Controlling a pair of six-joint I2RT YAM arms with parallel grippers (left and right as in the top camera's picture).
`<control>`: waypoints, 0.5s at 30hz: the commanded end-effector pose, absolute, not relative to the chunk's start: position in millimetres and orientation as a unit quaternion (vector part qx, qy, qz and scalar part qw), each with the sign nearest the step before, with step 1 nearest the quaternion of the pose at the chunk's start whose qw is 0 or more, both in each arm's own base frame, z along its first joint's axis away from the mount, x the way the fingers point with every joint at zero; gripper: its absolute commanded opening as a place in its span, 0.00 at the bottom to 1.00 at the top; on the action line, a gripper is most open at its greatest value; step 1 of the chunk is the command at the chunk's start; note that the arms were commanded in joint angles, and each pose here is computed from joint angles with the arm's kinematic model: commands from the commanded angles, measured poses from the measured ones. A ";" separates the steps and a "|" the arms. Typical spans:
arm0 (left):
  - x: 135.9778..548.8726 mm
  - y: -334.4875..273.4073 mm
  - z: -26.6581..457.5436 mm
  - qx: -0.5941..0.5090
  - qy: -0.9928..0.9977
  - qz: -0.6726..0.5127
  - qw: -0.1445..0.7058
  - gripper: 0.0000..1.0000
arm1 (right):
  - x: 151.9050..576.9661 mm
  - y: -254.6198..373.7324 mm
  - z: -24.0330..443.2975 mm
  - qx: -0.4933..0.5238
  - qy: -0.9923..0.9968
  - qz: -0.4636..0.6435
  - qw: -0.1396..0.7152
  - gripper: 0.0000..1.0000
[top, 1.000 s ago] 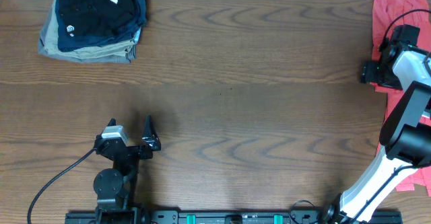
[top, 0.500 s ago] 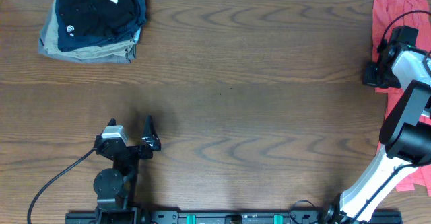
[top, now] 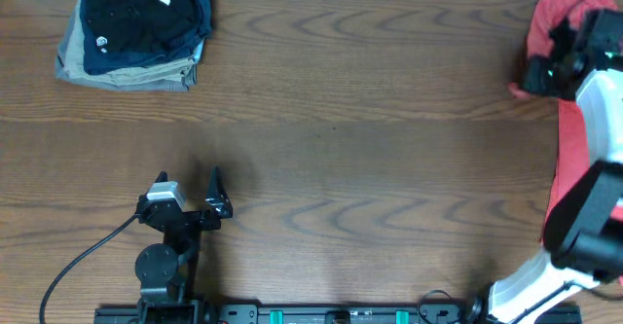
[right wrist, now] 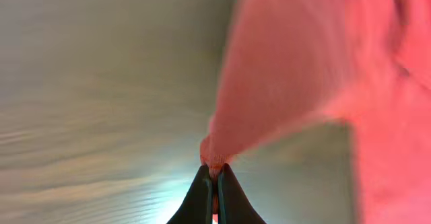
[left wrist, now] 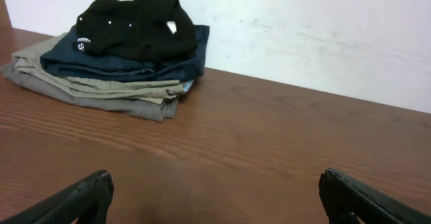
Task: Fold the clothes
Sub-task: 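Grasp the coral shirt's edge with the right gripper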
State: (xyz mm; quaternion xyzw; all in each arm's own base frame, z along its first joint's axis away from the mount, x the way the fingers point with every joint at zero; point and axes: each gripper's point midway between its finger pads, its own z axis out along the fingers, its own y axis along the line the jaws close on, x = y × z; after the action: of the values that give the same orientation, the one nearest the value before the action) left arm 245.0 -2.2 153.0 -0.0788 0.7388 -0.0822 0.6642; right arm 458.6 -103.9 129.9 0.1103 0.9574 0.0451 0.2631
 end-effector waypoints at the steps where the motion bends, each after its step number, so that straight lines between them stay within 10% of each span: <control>1: 244.1 -5.2 138.1 -0.073 0.754 -0.084 0.647 0.98 | 464.2 -16.3 156.5 0.032 0.949 0.151 0.276 0.01; 15: 244.1 -5.2 138.0 -0.073 0.754 -0.084 0.647 0.98 | 368.3 289.2 136.7 -0.248 0.916 0.266 0.172 0.01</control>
State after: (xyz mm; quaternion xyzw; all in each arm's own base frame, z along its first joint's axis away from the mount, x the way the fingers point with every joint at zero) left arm 245.0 -2.2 153.0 -0.0787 0.7388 -0.0824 0.6642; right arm 402.0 233.2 142.5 -0.2106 0.9288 0.2282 0.2024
